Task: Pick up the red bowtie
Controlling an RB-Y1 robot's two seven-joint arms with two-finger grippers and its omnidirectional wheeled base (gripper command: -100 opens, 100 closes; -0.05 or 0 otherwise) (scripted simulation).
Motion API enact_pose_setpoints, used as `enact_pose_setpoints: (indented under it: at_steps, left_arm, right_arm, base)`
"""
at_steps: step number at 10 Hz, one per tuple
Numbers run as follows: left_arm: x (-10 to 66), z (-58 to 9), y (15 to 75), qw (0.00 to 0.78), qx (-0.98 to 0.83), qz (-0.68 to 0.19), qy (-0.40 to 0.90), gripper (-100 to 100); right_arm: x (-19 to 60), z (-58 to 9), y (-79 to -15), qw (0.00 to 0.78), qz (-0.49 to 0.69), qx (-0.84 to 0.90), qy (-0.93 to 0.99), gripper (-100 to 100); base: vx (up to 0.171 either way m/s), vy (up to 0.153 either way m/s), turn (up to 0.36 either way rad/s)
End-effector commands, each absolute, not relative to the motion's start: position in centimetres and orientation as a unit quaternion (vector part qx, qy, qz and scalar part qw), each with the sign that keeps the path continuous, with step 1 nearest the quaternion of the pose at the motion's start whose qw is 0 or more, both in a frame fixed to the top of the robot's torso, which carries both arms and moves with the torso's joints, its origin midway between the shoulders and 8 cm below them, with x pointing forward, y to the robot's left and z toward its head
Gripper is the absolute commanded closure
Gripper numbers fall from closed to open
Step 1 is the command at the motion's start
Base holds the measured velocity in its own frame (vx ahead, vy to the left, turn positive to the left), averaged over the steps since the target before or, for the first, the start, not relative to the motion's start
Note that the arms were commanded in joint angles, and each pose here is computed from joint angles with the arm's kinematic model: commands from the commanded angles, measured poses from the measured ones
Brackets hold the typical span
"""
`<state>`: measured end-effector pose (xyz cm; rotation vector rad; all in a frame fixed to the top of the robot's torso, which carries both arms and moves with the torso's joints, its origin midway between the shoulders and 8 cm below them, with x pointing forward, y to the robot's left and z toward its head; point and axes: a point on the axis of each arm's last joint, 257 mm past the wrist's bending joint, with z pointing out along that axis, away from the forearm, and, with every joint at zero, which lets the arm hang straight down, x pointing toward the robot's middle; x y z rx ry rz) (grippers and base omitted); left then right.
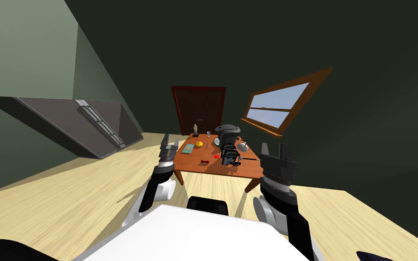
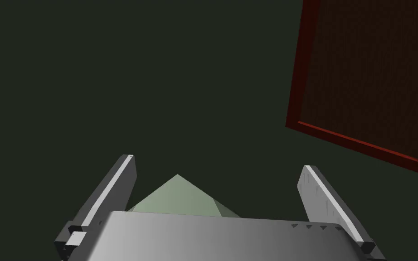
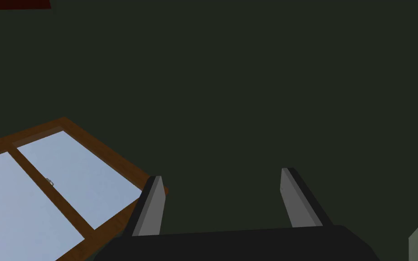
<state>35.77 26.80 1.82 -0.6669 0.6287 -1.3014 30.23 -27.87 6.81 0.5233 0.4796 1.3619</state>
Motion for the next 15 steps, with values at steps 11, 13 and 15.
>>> enact_pose_setpoints:
  at_steps: [11,13,15]
  left_arm:
    - [41.3,-10.1,33.2,0.625,-0.401,-0.519,0.424,-100]
    - [41.9,-12.4,34.9,0.609,-0.429,-0.500,0.441,-100]
    - [42.3,-14.4,36.6,0.596,-0.454,-0.483,0.454,-100]
  right_arm:
    - [30.2,6.8,-27.9,0.719,0.616,0.237,0.217,0]
    - [30.2,6.8,-27.9,0.719,0.616,0.237,0.217,0]
    - [30.2,6.8,-27.9,0.719,0.616,0.237,0.217,0]
  base:
    - [-0.029,-0.043,-0.102]
    - [-0.036,-0.064,-0.144]
    - [-0.027,-0.046,-0.110]
